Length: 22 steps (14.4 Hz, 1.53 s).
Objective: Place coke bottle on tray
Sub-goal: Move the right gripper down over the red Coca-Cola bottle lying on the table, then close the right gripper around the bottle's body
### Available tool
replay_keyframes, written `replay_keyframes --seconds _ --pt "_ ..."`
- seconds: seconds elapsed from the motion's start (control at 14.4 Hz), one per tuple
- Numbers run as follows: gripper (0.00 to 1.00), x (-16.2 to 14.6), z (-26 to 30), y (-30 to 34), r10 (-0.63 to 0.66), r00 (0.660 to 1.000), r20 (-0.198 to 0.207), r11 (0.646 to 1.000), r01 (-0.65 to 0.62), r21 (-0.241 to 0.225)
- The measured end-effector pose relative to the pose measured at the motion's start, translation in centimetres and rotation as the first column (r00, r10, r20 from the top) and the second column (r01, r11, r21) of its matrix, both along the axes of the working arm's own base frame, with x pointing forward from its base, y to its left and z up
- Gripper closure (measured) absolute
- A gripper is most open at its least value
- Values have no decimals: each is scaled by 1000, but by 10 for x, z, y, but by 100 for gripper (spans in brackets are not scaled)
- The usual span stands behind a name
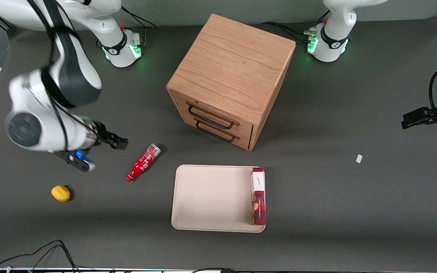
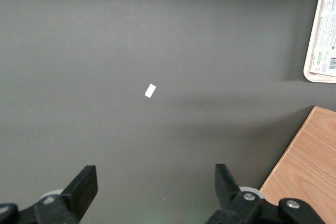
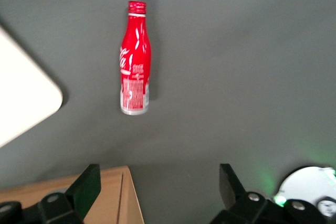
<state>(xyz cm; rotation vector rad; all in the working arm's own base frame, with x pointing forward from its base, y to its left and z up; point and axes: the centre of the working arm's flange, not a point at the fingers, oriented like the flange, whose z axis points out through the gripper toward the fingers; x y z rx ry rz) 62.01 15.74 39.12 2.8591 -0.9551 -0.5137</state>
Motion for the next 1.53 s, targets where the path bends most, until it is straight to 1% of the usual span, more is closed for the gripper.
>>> replay_keyframes --seconds 0.07,0.14,0.35,0.9,1.32,1.53 --pt "0 1 -30 0 -32 999 -3 999 32 -7" --pt "0 -1 -57 0 -52 999 3 999 52 -10" --pt "0 -12 -110 0 -96 995 42 995 96 -11" --pt "0 -13 -164 1 -167 981 96 986 167 -1" --pt "0 -15 -195 2 -172 978 118 985 172 5" --pt "0 -18 -205 3 -172 978 119 985 172 7"
